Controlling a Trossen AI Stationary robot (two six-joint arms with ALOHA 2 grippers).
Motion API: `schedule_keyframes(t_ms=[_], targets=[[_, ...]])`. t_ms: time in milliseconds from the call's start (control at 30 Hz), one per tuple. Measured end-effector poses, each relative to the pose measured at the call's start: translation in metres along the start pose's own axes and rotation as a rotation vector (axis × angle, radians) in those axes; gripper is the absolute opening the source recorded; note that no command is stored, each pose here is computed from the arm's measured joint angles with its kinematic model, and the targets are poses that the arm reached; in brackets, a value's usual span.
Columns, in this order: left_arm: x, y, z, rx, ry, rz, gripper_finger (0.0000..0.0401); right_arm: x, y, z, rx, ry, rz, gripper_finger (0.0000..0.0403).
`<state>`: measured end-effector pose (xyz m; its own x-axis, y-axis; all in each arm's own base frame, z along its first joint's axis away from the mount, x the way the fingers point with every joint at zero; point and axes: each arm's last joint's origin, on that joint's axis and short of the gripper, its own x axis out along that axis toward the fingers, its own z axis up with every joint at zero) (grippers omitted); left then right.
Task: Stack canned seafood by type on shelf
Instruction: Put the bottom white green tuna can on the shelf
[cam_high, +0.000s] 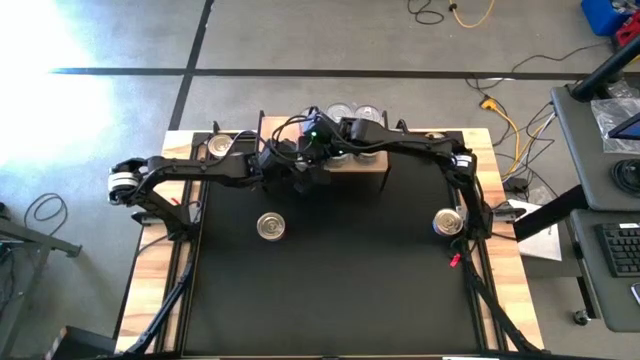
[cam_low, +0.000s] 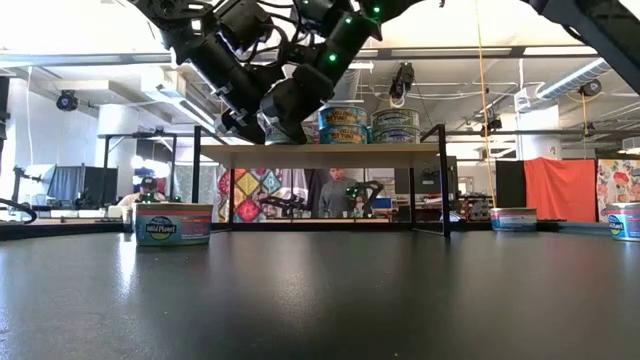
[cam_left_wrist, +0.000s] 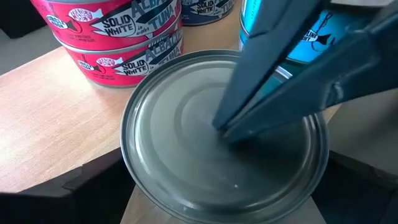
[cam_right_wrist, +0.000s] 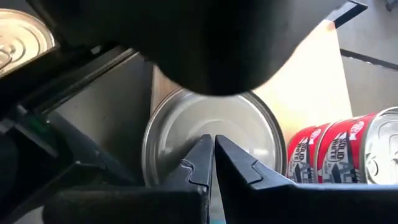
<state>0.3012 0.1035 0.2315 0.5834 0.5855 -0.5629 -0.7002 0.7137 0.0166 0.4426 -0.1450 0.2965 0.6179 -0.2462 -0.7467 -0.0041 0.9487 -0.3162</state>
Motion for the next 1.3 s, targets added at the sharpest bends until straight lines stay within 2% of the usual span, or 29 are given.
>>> schedule_keyframes(t_ms=[200,900,1300], targets=[[-0.005,0.001,0.002,0.004,-0.009,-0.011,0.0398,-0.001,0.002,-0.005,-0.001,0.048,0.025,0.0012],[-0.015,0.004,0.001,0.037,0.037,-0.053,0.0398,0.013,0.008,-0.018,-0.008,0.071,0.040,0.0012],[-0.046,0.018,-0.002,0.092,0.034,-0.085,0.0398,0.014,0.004,-0.021,-0.005,0.094,0.019,0.0012]])
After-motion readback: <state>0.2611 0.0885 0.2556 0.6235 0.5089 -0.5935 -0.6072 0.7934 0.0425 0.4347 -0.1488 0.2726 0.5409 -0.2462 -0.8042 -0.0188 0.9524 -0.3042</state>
